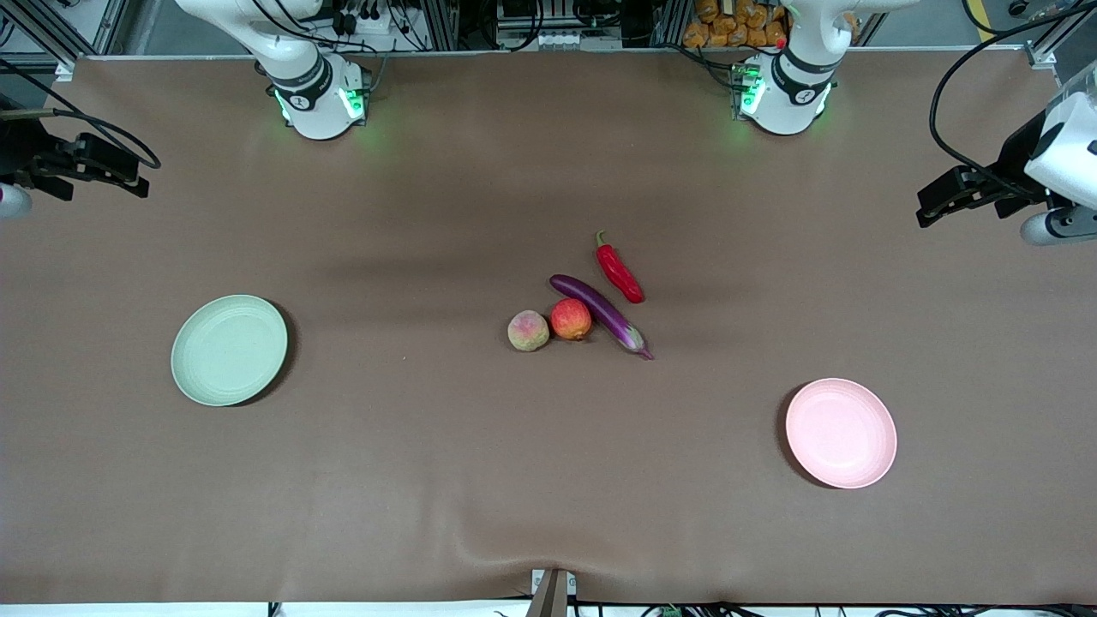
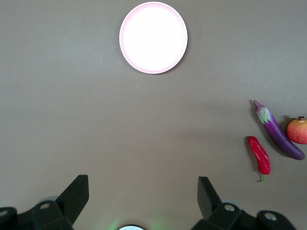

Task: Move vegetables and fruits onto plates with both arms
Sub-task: 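Reach the left gripper to the purple eggplant and grasp it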

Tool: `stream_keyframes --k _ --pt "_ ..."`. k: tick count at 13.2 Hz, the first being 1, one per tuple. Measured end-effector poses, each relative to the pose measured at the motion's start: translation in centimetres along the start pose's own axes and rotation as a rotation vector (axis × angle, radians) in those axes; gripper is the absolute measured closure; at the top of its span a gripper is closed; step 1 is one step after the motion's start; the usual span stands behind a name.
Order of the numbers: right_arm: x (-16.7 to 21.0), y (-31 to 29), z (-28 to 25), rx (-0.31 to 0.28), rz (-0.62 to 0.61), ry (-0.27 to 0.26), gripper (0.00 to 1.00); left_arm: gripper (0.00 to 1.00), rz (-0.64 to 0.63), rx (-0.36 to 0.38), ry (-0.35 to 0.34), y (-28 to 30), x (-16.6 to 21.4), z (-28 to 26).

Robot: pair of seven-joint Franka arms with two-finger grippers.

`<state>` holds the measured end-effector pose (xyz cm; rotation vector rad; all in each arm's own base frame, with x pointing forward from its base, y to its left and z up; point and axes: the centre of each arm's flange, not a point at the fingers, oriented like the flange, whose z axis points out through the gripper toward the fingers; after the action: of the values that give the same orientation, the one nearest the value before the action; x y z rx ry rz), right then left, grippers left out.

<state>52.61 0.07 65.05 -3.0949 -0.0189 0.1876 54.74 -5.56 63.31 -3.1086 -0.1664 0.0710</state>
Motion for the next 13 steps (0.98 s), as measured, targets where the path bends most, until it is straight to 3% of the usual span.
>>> stream_keyframes --k 3,7,10,13 --pt "0.0 0.1 0.0 0.000 0.001 -0.001 0.00 0.00 0.005 0.001 -0.014 0.6 0.4 0.8" --pt "0.0 0.1 0.1 0.000 0.003 -0.004 0.00 0.00 -0.060 -0.003 -0.022 6.7 2.2 4.8" --pt "0.0 0.2 0.1 0.001 0.004 -0.005 0.00 0.00 -0.125 -0.015 -0.043 12.1 4.4 10.6" --pt "0.0 0.2 0.1 0.001 0.004 -0.006 0.00 0.00 -0.197 0.024 -0.103 19.5 4.1 17.9"
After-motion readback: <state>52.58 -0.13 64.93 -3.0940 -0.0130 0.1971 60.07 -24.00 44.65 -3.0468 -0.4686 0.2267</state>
